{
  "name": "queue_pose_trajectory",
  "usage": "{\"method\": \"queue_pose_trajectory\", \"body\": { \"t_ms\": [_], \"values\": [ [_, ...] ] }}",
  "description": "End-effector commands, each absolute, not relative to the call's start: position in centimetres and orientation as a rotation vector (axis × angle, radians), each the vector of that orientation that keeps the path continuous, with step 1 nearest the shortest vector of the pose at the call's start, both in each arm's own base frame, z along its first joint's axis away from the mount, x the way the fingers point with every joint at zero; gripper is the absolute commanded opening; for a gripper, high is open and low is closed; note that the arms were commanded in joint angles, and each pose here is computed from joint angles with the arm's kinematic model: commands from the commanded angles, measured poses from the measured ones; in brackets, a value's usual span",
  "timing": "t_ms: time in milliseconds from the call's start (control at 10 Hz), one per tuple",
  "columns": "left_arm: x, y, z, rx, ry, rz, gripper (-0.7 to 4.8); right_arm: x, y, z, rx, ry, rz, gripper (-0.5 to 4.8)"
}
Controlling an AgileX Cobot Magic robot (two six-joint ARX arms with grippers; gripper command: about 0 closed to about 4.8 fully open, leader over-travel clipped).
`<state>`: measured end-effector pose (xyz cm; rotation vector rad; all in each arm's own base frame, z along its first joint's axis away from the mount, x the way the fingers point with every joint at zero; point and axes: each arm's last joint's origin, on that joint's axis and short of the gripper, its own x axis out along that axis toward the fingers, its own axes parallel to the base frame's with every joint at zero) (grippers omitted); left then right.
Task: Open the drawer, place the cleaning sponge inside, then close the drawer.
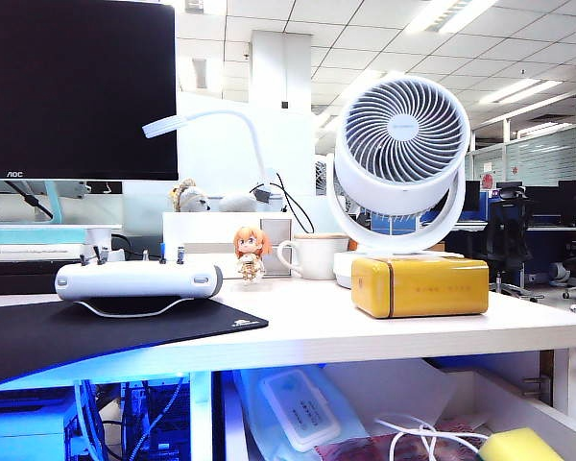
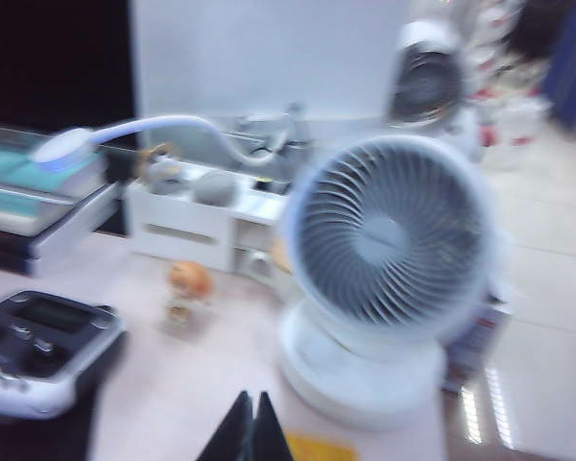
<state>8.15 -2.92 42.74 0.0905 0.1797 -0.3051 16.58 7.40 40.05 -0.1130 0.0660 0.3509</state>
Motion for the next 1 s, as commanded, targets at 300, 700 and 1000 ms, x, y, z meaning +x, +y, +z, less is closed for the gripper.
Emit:
{"method": "queue_pose_trajectory", "body": {
  "t_ms": [300,700,1000],
  "values": [
    [5.6,-1.7,34.4,0.012,0.031,-0.23,-0.06,12.2,4.8,30.7,-0.075,0.096,0.173,-0.07],
    [8.4,-3.5,30.8,-0.035,0.241,-0.447,-0.06,12.9,5.9,22.1,0.016,0.908,0.289,-0.07],
    [9.9,-4.6,30.0,-0.044,0.35,-0.613,-0.06,14.4,6.9,19.9,0.043,1.09,0.288,-0.07]
  ]
}}
